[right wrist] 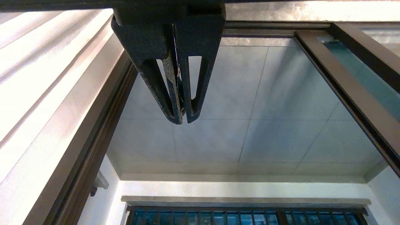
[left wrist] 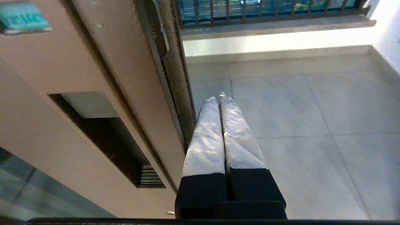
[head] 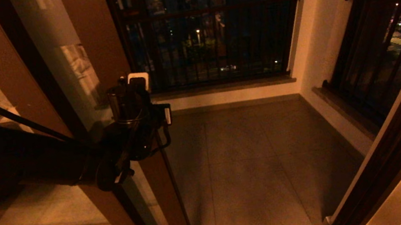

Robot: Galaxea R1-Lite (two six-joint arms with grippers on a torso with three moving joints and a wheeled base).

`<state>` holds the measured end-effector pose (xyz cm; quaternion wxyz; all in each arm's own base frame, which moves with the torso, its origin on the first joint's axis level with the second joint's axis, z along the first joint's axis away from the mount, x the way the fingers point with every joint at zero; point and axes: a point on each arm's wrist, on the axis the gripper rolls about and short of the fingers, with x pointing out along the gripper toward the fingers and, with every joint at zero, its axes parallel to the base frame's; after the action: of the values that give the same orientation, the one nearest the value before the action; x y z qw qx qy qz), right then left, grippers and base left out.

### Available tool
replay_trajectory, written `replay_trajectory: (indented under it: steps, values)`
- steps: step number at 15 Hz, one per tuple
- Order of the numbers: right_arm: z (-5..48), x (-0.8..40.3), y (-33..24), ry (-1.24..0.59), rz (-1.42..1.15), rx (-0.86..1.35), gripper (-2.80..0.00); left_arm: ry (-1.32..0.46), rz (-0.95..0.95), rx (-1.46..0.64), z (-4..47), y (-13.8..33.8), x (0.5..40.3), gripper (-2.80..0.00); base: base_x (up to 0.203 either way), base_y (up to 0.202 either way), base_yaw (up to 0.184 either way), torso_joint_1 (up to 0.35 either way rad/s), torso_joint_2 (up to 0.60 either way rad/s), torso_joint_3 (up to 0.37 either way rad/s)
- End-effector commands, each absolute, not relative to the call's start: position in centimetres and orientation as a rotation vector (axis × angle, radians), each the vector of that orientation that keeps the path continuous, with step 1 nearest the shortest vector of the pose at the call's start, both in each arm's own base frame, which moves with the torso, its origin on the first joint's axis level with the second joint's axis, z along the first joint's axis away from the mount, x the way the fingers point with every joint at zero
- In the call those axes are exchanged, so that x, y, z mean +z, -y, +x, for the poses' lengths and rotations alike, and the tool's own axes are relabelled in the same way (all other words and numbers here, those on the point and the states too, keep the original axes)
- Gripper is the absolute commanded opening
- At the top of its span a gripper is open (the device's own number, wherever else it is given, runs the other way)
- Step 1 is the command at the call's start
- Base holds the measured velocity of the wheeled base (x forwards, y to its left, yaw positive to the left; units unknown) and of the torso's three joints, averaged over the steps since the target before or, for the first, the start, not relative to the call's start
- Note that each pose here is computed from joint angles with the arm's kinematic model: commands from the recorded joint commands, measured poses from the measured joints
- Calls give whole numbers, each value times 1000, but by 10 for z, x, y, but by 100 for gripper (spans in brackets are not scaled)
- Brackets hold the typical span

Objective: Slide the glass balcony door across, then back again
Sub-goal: Open the slid door

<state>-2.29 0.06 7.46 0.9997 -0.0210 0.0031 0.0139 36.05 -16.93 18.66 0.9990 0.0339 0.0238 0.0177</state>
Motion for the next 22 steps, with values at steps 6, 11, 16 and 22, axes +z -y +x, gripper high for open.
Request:
replay_trajectory:
  steps: [6,11,16,22]
  values:
    - [-23,74,-1,-10,-43,29,-280,-45,65,70,358,156,189,-280,0,0,0,0,0,0]
    - [-23,74,-1,-9,-43,29,-280,-51,65,71,353,152,186,-280,0,0,0,0,0,0]
    - [-23,74,-1,-10,-43,28,-280,-62,70,91,352,143,180,-280,0,0,0,0,0,0]
    - [-23,74,-1,-10,-43,29,-280,-67,70,117,358,129,177,-280,0,0,0,0,0,0]
